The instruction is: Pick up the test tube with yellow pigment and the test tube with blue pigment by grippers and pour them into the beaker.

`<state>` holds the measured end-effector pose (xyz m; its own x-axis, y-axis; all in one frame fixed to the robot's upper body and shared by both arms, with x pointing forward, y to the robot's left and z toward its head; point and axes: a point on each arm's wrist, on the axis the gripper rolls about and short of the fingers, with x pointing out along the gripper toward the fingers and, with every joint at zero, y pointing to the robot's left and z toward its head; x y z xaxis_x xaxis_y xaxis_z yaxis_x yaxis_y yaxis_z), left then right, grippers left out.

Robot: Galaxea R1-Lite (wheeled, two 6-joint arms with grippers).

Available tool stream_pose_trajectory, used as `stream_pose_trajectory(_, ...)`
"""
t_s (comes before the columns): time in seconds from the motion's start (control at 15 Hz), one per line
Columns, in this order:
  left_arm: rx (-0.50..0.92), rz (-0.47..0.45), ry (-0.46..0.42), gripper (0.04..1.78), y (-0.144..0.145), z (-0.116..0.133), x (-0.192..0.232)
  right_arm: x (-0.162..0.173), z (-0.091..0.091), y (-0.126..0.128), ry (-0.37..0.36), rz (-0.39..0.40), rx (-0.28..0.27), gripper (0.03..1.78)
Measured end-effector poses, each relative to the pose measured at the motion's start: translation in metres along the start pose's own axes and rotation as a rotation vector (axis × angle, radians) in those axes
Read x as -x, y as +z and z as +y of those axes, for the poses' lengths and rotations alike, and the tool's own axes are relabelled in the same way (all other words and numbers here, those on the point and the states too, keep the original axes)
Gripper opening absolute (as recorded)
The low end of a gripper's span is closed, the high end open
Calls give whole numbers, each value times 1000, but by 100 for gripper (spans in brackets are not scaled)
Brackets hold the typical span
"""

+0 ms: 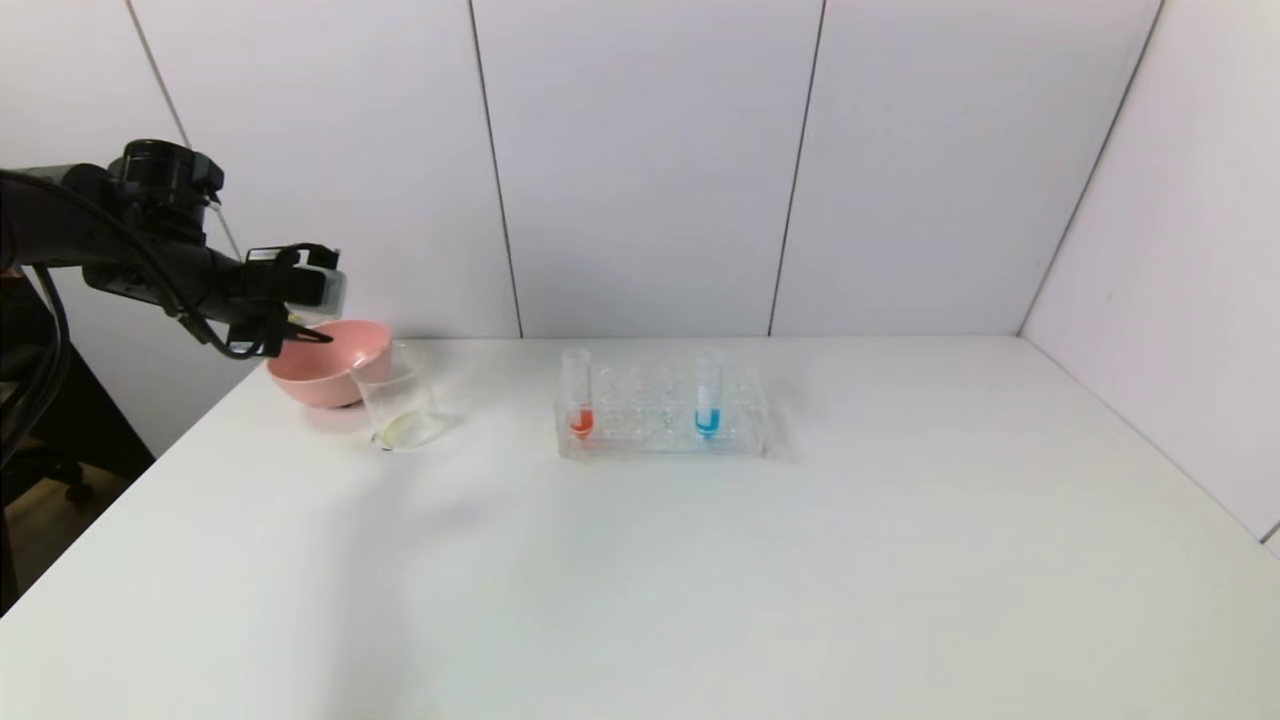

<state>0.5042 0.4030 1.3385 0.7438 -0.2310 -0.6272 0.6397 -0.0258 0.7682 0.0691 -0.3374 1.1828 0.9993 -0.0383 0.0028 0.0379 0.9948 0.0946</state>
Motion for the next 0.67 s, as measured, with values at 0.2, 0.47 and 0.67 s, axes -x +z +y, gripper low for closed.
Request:
stream_pose_trajectory(0.2,-12,21,-16,55,1,1,1,0,0,0,0,0,0,177)
stream_pose_trajectory(0.47,13,44,-96,55,4,-6,2,0,0,0,0,0,0,177)
stream_pose_trajectory(0.67,17,45,-111,55,4,-7,3,0,0,0,0,0,0,177)
